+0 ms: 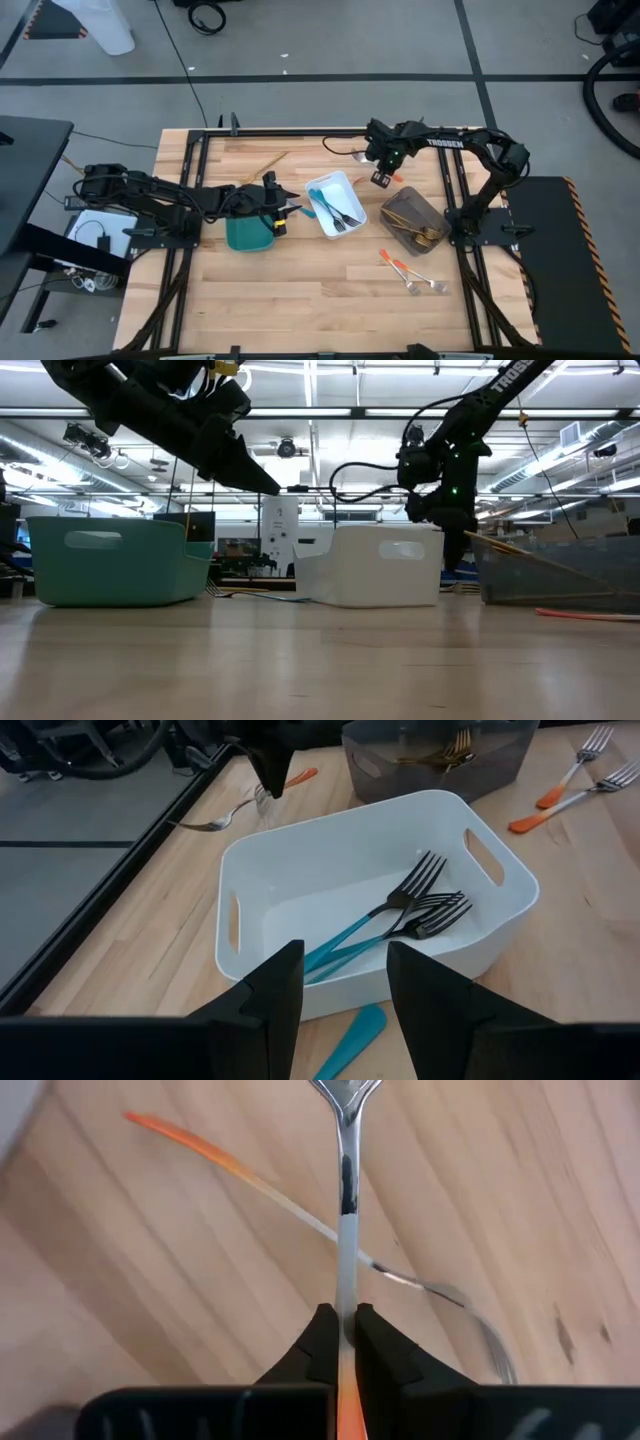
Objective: Sort silverware by color (type)
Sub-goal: Put the orange fork into the green bin
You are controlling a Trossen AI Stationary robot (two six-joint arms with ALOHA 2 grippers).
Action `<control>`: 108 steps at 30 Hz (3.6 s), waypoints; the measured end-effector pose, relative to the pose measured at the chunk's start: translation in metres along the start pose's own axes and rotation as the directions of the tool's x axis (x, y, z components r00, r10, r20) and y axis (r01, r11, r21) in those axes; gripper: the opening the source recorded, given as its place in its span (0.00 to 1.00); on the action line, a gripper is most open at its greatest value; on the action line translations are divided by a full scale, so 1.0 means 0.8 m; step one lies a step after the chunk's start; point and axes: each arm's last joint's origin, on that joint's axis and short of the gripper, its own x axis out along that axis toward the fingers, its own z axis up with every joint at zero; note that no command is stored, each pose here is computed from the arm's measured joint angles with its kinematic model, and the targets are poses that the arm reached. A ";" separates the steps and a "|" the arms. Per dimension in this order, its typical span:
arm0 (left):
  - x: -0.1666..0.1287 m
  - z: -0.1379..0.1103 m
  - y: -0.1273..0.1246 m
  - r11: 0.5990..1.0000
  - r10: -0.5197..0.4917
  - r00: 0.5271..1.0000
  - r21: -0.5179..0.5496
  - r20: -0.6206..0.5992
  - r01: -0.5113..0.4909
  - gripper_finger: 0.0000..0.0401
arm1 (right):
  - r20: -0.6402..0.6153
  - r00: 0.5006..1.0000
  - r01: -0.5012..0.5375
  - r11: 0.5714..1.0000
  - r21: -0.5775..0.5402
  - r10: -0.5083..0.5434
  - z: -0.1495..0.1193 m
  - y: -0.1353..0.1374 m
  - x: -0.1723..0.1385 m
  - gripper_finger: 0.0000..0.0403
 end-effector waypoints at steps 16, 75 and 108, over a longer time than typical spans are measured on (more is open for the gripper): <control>0.000 -0.007 0.001 1.000 0.024 0.998 0.001 -0.054 -0.024 0.39 | 0.173 0.962 -0.207 0.978 -0.043 0.211 0.027 0.030 -0.014 0.07; -0.004 0.038 0.025 0.968 0.105 0.948 -0.249 0.299 -0.028 0.39 | 0.635 0.665 -0.054 0.874 -0.483 0.393 0.088 0.192 -0.108 0.07; -0.013 0.054 0.025 0.960 0.239 0.883 -0.236 0.404 -0.152 0.47 | 0.752 0.581 0.068 0.901 -0.427 0.313 0.089 0.216 -0.121 0.07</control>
